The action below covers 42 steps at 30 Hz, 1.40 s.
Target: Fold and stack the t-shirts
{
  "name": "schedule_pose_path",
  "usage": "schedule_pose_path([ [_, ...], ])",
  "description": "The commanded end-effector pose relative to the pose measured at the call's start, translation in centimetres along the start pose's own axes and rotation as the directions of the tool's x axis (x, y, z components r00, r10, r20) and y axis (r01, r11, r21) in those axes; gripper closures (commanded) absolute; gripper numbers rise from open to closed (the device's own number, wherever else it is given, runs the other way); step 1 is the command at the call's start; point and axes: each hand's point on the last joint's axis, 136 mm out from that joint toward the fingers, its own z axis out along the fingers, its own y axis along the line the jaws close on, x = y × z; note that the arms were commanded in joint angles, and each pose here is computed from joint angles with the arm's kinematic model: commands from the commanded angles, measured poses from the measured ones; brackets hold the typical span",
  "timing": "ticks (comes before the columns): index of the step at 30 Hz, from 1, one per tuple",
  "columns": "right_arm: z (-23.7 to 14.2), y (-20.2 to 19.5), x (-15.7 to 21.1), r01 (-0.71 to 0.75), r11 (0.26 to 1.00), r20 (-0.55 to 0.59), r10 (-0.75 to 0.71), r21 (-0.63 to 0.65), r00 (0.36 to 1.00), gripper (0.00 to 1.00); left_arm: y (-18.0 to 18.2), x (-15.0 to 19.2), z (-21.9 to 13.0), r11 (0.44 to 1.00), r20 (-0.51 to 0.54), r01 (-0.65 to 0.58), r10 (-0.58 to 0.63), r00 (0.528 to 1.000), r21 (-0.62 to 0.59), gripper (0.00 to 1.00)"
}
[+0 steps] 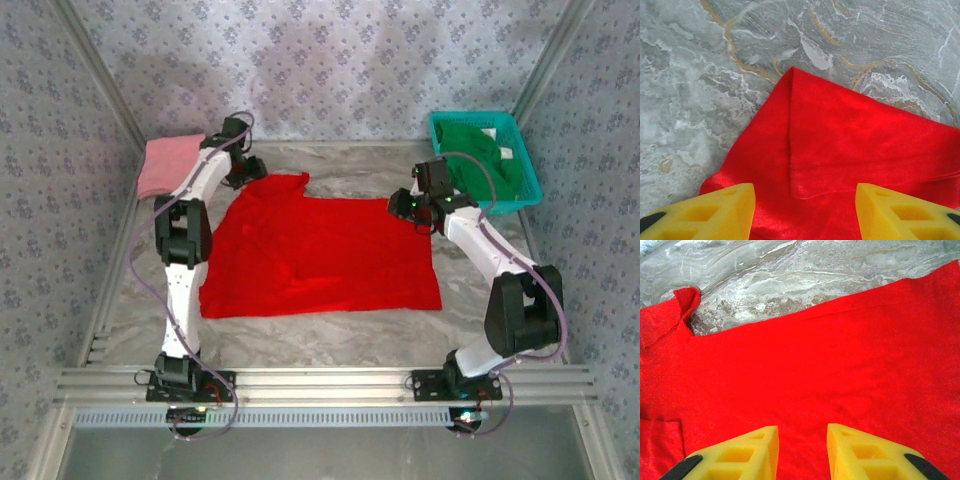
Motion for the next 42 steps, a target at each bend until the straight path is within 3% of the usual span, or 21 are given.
schedule_pose_path([
  [1, 0.4, 0.8, -0.1, 0.003, 0.999, -0.009, -0.004, -0.040, 1.000, 0.67, -0.9, 0.2, 0.4, 1.000, -0.029, -0.028, 0.028, 0.999, 0.009, 0.45],
  [16, 1.5, 1.1, 0.6, -0.032, 0.998, -0.037, 0.030, -0.056, 0.999, 0.67, -0.6, 2.0, 3.9, 0.999, -0.084, -0.018, 0.015, 0.996, -0.037, 0.44],
  [21, 1.2, 1.1, 0.5, -0.027, 0.998, -0.032, 0.025, -0.051, 0.999, 0.68, -0.9, 1.7, 4.2, 0.999, -0.068, -0.024, 0.023, 0.997, -0.028, 0.62],
  [24, 1.1, 1.1, 0.5, -0.027, 0.998, -0.031, 0.025, -0.051, 0.999, 0.68, -1.0, 1.5, 4.5, 1.000, -0.064, -0.019, 0.018, 0.998, -0.019, 0.68],
  [28, 0.9, 1.0, 0.3, -0.024, 0.999, -0.019, 0.023, -0.044, 1.000, 0.68, -1.3, 1.3, 4.5, 1.000, -0.062, -0.022, 0.022, 0.998, -0.009, 0.86],
  [30, 1.0, 0.9, 0.2, -0.025, 0.999, -0.019, 0.024, -0.039, 1.000, 0.68, -1.5, 1.1, 4.3, 1.000, -0.059, -0.025, 0.024, 0.998, -0.005, 1.00],
  [38, 2.6, 0.0, -2.1, -0.021, 1.000, -0.019, 0.021, 0.005, 1.000, 0.68, -2.3, -1.1, 0.1, 0.999, 0.006, -0.030, 0.030, 1.000, 0.028, 1.00],
  [42, 5.4, -2.4, -3.7, -0.045, 0.994, -0.052, 0.050, 0.104, 0.997, 0.67, -3.2, -2.3, -3.2, 0.996, 0.058, -0.034, 0.030, 0.998, 0.077, 1.00],
])
